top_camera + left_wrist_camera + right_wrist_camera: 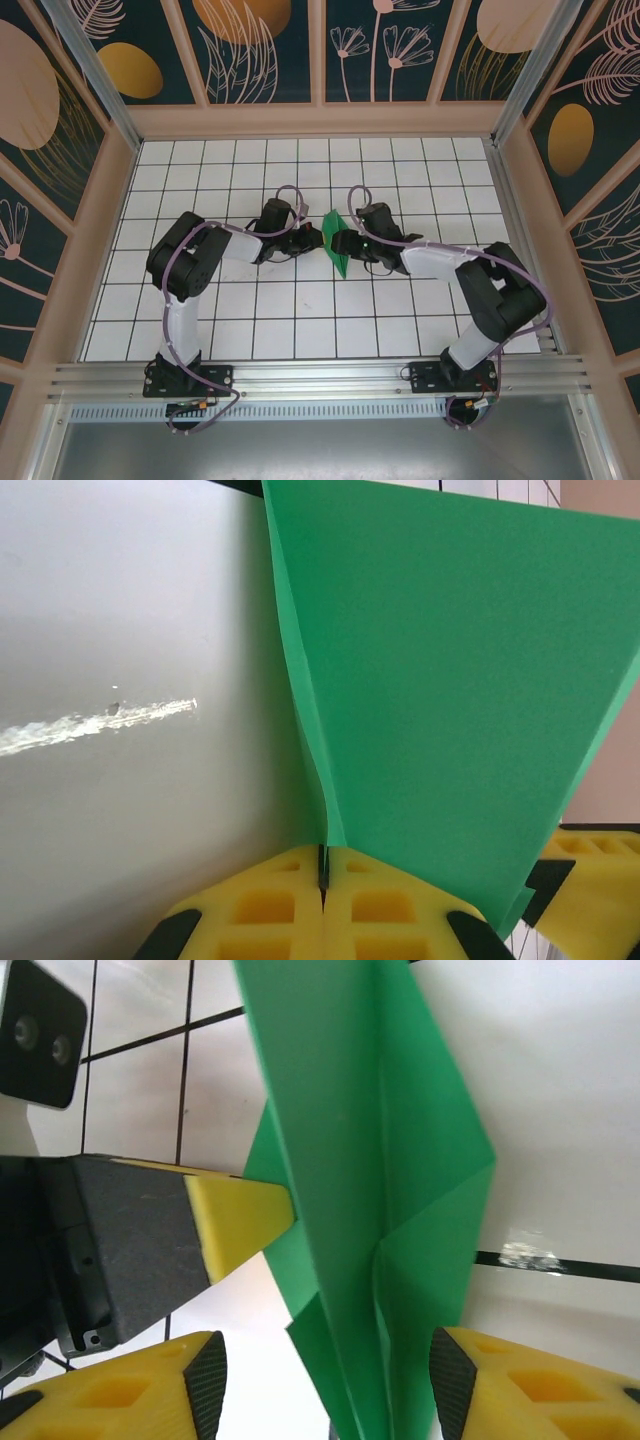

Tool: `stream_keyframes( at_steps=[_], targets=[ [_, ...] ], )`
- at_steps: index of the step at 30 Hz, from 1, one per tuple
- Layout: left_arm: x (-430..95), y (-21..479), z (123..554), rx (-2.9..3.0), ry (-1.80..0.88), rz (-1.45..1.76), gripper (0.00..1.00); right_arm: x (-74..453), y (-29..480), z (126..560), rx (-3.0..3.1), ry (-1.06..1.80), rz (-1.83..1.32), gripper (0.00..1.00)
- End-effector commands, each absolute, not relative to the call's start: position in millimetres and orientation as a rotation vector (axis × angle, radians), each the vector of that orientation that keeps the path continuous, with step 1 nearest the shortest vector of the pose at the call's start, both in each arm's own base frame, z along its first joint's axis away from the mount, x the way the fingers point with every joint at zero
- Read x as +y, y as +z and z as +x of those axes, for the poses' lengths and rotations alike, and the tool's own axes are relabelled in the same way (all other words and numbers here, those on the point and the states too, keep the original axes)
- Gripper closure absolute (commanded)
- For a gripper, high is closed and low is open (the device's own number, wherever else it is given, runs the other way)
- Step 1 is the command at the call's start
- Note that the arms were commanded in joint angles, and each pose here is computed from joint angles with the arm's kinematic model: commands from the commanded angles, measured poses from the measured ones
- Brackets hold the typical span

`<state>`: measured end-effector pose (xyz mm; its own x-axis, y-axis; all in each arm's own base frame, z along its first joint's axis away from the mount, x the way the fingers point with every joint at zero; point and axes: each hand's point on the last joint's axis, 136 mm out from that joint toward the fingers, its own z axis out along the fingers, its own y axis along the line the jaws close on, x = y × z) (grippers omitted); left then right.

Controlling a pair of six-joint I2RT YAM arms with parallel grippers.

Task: Fold a paper plane with a square sheet of paper (pick it up from the middle)
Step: Move the paper plane to the top-center of the table.

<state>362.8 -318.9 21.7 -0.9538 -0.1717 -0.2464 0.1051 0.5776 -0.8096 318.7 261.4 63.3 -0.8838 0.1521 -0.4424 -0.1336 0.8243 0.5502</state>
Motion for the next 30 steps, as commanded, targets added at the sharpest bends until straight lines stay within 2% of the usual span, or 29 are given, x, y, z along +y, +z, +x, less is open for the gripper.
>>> stream_keyframes(
  at_steps=[1,13,18,21,26,30],
  targets=[
    [-316,11,362,2.550,-1.271,-0.048,1.00,274,66,321,2.535,0.820,-0.049,0.43],
    [-314,10,362,2.558,-1.267,-0.062,1.00,276,40,321,2.612,0.640,-0.077,0.52],
    [-313,14,364,2.550,-1.261,-0.066,1.00,268,29,325,2.627,0.505,-0.033,0.62],
    [-311,24,367,2.534,-1.260,-0.076,0.94,265,26,328,2.631,0.439,-0.022,0.71],
    [-295,51,375,2.476,-1.237,-0.108,0.77,262,22,330,2.640,0.366,-0.008,0.87],
    [-265,66,383,2.432,-1.181,-0.184,0.67,260,22,333,2.638,0.312,-0.003,0.92]
  ],
)
